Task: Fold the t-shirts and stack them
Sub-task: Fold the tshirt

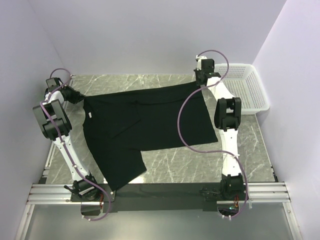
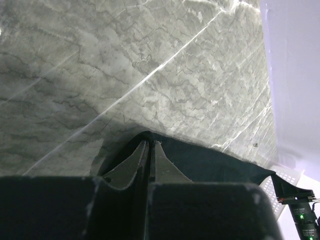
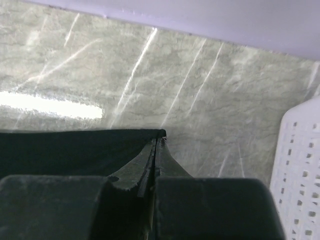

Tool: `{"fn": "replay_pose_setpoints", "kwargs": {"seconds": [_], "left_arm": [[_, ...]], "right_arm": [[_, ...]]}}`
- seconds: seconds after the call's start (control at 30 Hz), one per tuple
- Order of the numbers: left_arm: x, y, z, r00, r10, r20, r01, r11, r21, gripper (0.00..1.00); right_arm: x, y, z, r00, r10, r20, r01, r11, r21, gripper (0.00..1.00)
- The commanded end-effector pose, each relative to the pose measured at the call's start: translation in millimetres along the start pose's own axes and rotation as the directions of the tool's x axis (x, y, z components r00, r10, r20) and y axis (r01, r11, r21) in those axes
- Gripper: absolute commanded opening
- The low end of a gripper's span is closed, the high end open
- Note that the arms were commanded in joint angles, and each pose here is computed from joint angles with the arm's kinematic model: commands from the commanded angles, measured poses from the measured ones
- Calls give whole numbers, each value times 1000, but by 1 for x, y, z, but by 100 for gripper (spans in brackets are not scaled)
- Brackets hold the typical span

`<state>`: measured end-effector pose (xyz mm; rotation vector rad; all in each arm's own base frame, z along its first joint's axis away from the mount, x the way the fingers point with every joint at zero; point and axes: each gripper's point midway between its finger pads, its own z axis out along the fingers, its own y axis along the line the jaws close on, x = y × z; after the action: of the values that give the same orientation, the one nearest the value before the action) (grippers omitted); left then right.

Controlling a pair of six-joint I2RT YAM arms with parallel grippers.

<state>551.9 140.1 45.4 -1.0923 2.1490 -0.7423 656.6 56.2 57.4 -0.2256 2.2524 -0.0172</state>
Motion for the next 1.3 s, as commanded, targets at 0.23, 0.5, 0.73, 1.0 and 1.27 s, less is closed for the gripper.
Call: {"fn": "replay_pose_setpoints", "kwargs": {"seconds": [0.23, 0.5, 0.73, 1.0, 1.27], "left_arm": [[-19, -15, -3, 997, 53, 58, -55, 998, 32, 6], [-20, -14, -2, 997, 52, 61, -54, 998, 31, 6], [-19, -18, -1, 997, 52, 60, -55, 998, 40, 12], [-44, -44, -29, 979, 119, 164, -124, 992, 21, 44], [-4, -37, -55, 980, 158, 125, -149, 986, -78, 48]], "right_arm": [[-82, -16, -29, 971, -103, 216, 64, 982, 179, 0], [-73, -31, -18, 974, -130, 185, 75, 958, 275, 0], [-63, -32, -12, 977, -152, 147, 105, 952, 287, 27], [-84, -18, -41, 964, -184, 193, 149, 972, 184, 52], [-62, 44, -94, 928, -303, 218, 343, 923, -176, 56]]}}
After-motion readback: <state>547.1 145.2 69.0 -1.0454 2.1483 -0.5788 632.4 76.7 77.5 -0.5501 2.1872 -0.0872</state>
